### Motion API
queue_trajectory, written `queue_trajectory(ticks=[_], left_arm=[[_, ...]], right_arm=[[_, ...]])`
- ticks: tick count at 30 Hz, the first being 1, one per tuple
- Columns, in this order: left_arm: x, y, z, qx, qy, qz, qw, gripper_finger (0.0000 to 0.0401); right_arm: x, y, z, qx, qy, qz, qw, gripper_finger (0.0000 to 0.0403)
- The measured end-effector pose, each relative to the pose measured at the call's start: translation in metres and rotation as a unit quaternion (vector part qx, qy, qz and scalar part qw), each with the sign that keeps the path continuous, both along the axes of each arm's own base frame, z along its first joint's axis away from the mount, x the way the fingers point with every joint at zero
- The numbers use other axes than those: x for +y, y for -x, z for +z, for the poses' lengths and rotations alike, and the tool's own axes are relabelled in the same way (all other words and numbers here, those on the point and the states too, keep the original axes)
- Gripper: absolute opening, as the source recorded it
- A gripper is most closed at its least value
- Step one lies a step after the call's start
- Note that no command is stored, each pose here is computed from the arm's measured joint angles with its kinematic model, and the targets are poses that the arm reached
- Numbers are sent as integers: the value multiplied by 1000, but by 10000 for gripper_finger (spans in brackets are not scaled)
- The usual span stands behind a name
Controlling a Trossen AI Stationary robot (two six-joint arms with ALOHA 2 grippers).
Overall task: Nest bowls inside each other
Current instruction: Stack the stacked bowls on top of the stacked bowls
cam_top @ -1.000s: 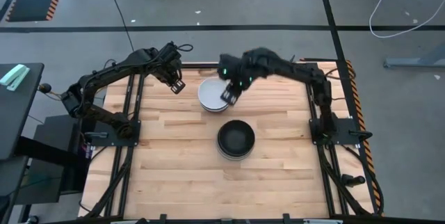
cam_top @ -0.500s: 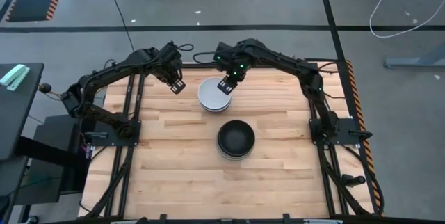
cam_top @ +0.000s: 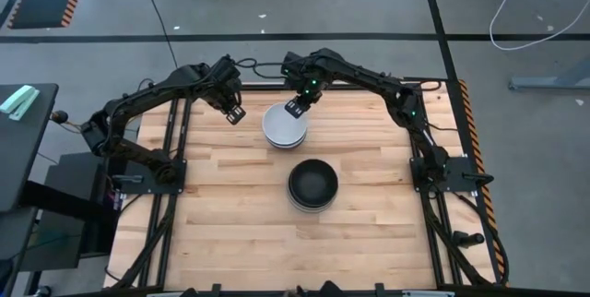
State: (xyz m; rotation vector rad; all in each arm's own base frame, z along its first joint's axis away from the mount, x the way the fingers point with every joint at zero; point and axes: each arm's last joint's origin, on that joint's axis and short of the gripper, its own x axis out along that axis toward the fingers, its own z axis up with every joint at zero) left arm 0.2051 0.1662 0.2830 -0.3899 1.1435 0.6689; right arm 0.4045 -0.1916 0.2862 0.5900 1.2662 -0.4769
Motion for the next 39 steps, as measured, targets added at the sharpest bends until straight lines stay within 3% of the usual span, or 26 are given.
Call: queue_trajectory(ticks=[7,20,27,34,39], left_arm=[[0,0,0,0,0,0,1000,28],[0,0,0,0,2,3,1000,13],[-2,-1,0,-3,6,-3,1000,35],[-4,-3,0,-3,7,-8,1000,19],[-4,-3,0,-3,7,-8,1000,10]], right_arm=[[-4,-2,-5,-5,-10,-5,1000,116],[-4,-4,-6,-11,-14,-7,1000,117],[-5,-8,-19,-18,-29,-8,999,117],[-4,-6,-45,15,-50,-8,999,117],[-4,-7,-47,10,-46,-5,999,116]])
